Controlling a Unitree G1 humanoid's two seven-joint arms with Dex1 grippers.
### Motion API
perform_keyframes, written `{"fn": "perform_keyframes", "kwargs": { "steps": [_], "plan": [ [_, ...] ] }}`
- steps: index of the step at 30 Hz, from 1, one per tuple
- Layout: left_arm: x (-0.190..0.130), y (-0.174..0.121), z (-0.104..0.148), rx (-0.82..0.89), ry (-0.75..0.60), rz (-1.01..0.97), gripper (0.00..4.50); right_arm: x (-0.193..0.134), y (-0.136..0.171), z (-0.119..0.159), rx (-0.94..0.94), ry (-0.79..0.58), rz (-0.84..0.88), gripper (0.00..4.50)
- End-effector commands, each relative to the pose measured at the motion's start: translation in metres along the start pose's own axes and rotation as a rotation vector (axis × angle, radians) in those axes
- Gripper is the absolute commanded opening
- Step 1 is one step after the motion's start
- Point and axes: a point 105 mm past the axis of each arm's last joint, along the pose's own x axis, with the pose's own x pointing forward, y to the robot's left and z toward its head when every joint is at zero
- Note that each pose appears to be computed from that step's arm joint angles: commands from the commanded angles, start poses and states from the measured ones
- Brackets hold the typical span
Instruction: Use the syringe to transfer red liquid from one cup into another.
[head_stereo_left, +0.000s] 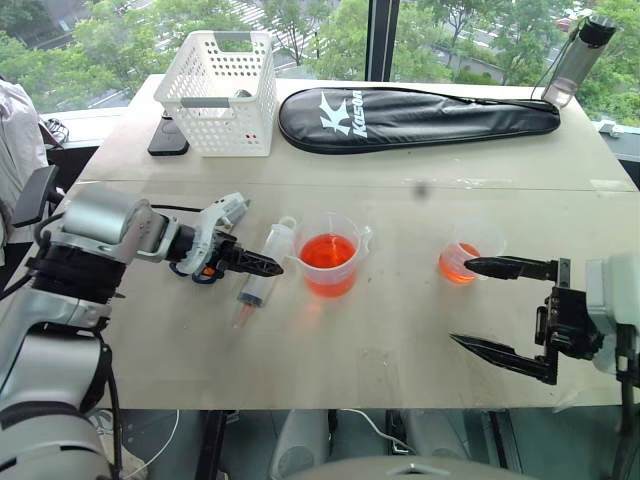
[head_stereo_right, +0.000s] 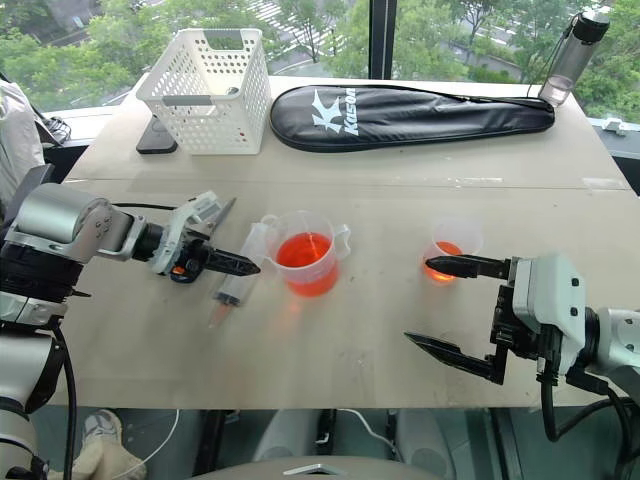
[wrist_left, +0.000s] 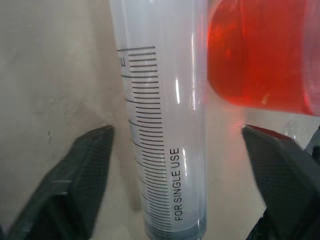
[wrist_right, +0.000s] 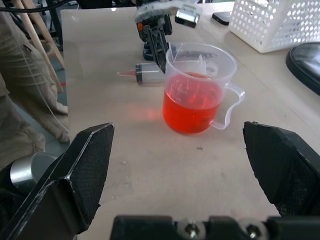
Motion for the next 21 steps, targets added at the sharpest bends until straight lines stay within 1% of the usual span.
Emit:
{"fn": "perform_keyframes", "kwargs": {
  "steps": [1,3,4,5,7,9,11,13,17,18,21],
  "plan": [
    [-0.021,-0.013,0.014,0.078,-0.163,0.002,4.44,-0.010,-0.006,-0.002,-0.036,0.009,-0.091,4.50],
    [-0.026,-0.019,0.016,0.143,-0.234,0.005,4.44,-0.013,-0.007,-0.004,-0.035,0.014,-0.120,4.50],
    [-0.034,-0.030,0.033,0.248,-0.414,0.004,4.44,-0.018,-0.009,-0.009,-0.033,0.033,-0.155,4.50],
    [-0.045,-0.045,0.042,0.332,-0.583,-0.040,4.44,-0.023,-0.011,-0.013,-0.029,0.052,-0.181,4.50],
    [-0.058,-0.059,0.033,0.408,-0.714,-0.063,4.44,-0.036,-0.014,-0.021,-0.018,0.088,-0.235,4.50],
    [-0.056,-0.062,0.022,0.395,-0.728,-0.074,4.44,-0.047,-0.017,-0.027,-0.010,0.119,-0.262,4.50],
    [-0.058,-0.065,0.014,0.457,-0.777,-0.057,4.44,-0.060,-0.019,-0.032,0.000,0.147,-0.290,4.50],
    [-0.063,-0.057,0.000,0.468,-0.801,-0.008,4.44,-0.077,-0.021,-0.037,0.018,0.182,-0.320,4.50],
    [-0.069,-0.041,-0.038,0.448,-0.746,0.047,4.44,-0.105,-0.020,-0.049,0.057,0.253,-0.352,4.50],
    [-0.070,-0.039,-0.042,0.448,-0.736,0.056,4.44,-0.108,-0.019,-0.051,0.061,0.263,-0.352,4.50],
    [-0.072,-0.023,-0.071,0.425,-0.670,0.095,4.44,-0.120,-0.017,-0.057,0.084,0.295,-0.371,4.50]
  ]
}}
